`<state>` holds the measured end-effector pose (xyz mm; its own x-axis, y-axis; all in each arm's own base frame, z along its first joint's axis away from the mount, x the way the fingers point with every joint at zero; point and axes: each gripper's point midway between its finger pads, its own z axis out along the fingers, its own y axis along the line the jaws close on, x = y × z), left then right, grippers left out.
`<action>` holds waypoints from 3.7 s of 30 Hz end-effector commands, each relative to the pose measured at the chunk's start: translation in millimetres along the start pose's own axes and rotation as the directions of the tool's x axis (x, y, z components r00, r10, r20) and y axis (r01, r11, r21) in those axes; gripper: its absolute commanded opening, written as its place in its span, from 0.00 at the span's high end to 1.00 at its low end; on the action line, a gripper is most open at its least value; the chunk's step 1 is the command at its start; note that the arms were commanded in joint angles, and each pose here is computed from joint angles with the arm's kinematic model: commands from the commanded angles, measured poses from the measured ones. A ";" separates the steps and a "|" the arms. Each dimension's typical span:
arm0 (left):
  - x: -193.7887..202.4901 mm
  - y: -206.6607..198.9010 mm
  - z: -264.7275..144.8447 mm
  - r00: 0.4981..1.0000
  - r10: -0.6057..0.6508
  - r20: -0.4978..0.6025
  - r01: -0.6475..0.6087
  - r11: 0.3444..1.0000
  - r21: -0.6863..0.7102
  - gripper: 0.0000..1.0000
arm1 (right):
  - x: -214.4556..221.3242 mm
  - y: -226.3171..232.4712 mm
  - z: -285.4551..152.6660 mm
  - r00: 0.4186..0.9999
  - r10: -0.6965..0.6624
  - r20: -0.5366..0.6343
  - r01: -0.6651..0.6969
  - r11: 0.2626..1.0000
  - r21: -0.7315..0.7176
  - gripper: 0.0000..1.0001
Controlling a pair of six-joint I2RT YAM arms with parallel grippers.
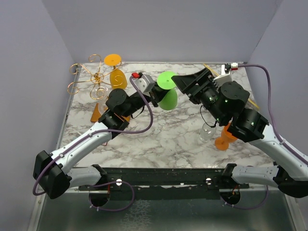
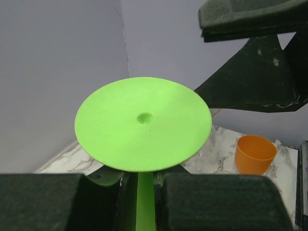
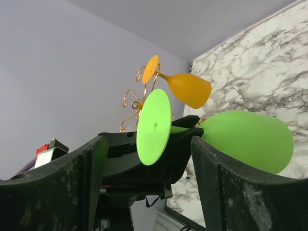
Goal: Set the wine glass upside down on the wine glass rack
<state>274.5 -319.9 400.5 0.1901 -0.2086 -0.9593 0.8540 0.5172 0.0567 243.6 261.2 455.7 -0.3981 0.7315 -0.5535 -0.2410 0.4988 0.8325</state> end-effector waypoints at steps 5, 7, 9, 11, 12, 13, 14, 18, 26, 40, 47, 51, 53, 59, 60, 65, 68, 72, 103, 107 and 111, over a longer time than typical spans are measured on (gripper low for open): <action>-15.5 -8.1 -11.3 0.998 0.038 0.053 -0.039 0.999 0.029 1.00 | 21.8 -8.0 28.7 0.994 0.035 -0.105 -0.037 0.999 -0.016 0.45; -14.2 -8.0 -13.7 0.998 0.026 0.050 -0.027 0.999 0.023 1.00 | 28.9 -11.2 36.8 0.987 0.057 -0.151 -0.061 0.998 -0.020 0.54; -11.2 -9.4 -16.8 0.999 0.004 0.045 -0.005 1.000 0.020 1.00 | 33.7 -10.2 39.0 0.984 0.069 -0.165 -0.078 0.996 -0.048 0.65; -6.6 -12.0 -19.3 0.999 -0.008 0.035 0.007 0.999 0.031 1.00 | 33.0 -11.8 38.3 0.984 0.087 -0.153 -0.097 0.994 -0.056 0.76; -4.6 -13.1 -20.5 0.999 -0.014 0.031 0.012 0.999 0.034 1.00 | 32.0 -13.2 37.6 0.985 0.092 -0.146 -0.100 0.993 -0.054 0.79; -2.7 -14.0 -21.4 1.000 -0.017 0.026 0.016 0.999 0.038 1.00 | 31.6 -15.2 37.2 0.985 0.096 -0.143 -0.104 0.993 -0.050 0.82; -2.2 -14.7 -22.4 1.000 -0.018 0.025 0.017 0.999 0.040 1.00 | 31.7 -16.6 36.6 0.985 0.100 -0.144 -0.108 0.993 -0.048 0.86; -2.4 -12.9 -24.6 0.998 -0.050 0.023 0.050 0.999 0.019 0.95 | 32.0 -17.1 34.4 0.982 0.122 -0.145 -0.132 0.990 -0.060 0.99; -8.8 -15.4 -28.3 0.932 -0.363 -0.014 0.362 0.930 -0.057 0.20 | 14.6 -29.3 25.8 0.990 0.130 -0.059 -0.133 0.989 -0.060 0.99; -30.6 -35.5 -19.5 0.500 -0.864 -0.054 0.861 0.503 -0.083 0.21 | 1.1 -36.4 7.6 0.995 0.099 -0.013 -0.100 0.988 -0.119 0.99; -33.1 -25.2 -14.1 0.435 -0.897 -0.081 0.894 0.441 -0.077 0.44 | -0.5 -40.8 -0.7 0.995 0.101 -0.002 -0.101 0.987 -0.128 0.99; -27.8 -27.8 -11.8 0.401 -0.906 -0.137 0.908 0.413 -0.071 0.60 | 0.0 -42.8 -1.5 0.995 0.099 0.001 -0.098 0.987 -0.130 0.99; -25.3 -31.8 -11.6 0.396 -0.902 -0.174 0.908 0.412 -0.070 0.64 | 0.4 -42.2 -1.2 0.995 0.096 0.002 -0.094 0.986 -0.136 0.99; -22.3 -38.4 -13.4 0.423 -0.873 -0.242 0.889 0.452 -0.077 0.69 | 3.7 -40.1 1.7 0.998 0.063 -0.008 -0.063 0.986 -0.152 0.99; -22.8 -40.3 -13.7 0.429 -0.867 -0.254 0.886 0.459 -0.069 0.70 | 4.4 -39.8 2.6 0.998 0.059 -0.009 -0.059 0.986 -0.154 0.99; -32.1 -46.6 -14.6 0.473 -0.830 -0.295 0.865 0.501 -0.022 1.00 | 7.5 -38.0 4.7 0.999 0.034 -0.023 -0.037 0.986 -0.162 0.98; -41.1 -45.4 -12.8 0.515 -0.800 -0.308 0.840 0.542 -0.005 1.00 | 3.9 -34.4 4.7 0.999 0.027 -0.016 -0.029 0.986 -0.164 0.83; -57.2 -33.4 -10.4 0.549 -0.778 -0.304 0.821 0.571 0.019 1.00 | -8.8 -33.7 0.7 0.999 0.030 0.026 -0.026 0.990 -0.141 0.41; -161.9 308.0 -114.0 0.701 -0.684 0.204 0.713 0.659 -0.241 1.00 | -33.9 -58.9 -28.6 0.987 0.040 0.154 -0.027 0.996 -0.082 0.20; -151.2 342.8 -163.3 0.683 -0.670 0.292 0.729 0.594 -0.341 1.00 | -29.4 -63.0 -26.7 0.989 0.042 0.144 -0.031 0.997 -0.074 0.20; -132.7 365.3 -207.1 0.668 -0.647 0.368 0.737 0.507 -0.447 1.00 | -27.1 -67.2 -26.1 0.989 0.039 0.140 -0.030 0.998 -0.062 0.21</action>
<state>469.2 38.0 502.6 -0.3088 -0.7466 -0.5892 0.4367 0.4391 -0.7852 246.8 195.5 425.8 -0.2654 0.8160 -0.5135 -0.3055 0.4340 0.8475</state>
